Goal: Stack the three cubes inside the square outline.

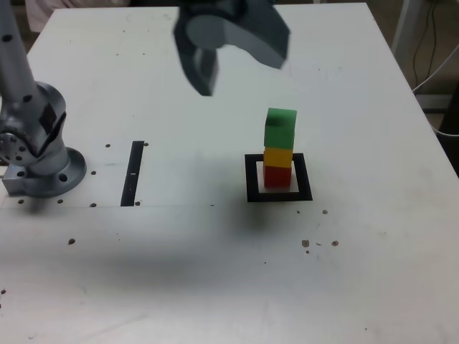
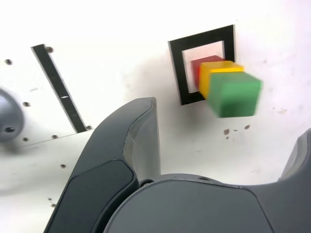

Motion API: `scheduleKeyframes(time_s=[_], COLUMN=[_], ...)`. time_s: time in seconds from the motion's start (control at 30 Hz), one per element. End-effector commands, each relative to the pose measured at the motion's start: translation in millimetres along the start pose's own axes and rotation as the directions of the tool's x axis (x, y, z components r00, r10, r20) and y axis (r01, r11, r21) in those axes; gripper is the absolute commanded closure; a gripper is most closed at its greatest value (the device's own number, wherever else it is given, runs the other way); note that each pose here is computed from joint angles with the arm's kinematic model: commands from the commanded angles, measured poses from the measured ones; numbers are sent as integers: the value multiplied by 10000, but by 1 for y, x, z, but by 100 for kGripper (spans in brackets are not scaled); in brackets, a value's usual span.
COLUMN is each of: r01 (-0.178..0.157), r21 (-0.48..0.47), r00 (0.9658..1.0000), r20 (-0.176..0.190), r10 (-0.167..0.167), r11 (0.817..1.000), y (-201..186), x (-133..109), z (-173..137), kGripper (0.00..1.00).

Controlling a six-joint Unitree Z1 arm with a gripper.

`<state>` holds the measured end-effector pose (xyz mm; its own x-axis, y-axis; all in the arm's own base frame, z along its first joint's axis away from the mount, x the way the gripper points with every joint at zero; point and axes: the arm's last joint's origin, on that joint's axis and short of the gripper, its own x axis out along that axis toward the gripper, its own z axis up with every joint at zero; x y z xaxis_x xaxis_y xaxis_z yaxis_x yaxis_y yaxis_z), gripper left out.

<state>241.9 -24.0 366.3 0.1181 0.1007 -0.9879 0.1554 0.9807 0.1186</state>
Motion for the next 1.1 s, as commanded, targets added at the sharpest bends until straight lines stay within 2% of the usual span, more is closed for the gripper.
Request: scheduleKeyframes(time_s=[0.0,0.1,0.17,0.27,0.33,0.37,0.5,0.57,0.63,0.77,0.83,0.87,1.0,1.03,1.07], r01=[128,552,961,1487,1680,1735,1683,1611,1568,1458,1344,1289,1067,988,892], r21=[-23,52,113,84,1,-52,-103,-90,-109,-170,-160,-142,-39,-2,40], r00=[9999,9975,9926,9809,9725,9672,9524,9474,9444,9434,9413,9385,9236,9215,9213], r20=[-88,-440,-750,-1278,-1634,-1876,-2561,-2789,-2910,-2988,-3104,-3212,-3699,-3773,-3802], r10=[-128,-549,-950,-1464,-1658,-1714,-1653,-1572,-1532,-1442,-1327,-1266,-1006,-916,-810], r11=[9999,9985,9953,9888,9858,9848,9857,9869,9876,9892,9908,9916,9943,9951,9960], y=[3,5,5,4,3,2,-1,-2,-3,-5,-5,-5,-5,-5,-4], x=[2,10,18,31,40,47,68,76,82,93,97,99,112,115,117], z=[-11,-23,-30,-39,-45,-50,-64,-69,-73,-80,-82,-83,-85,-85,-85], kGripper=[0,0,0,0,0,0,0,0,0,0,0,0,0,0,0])
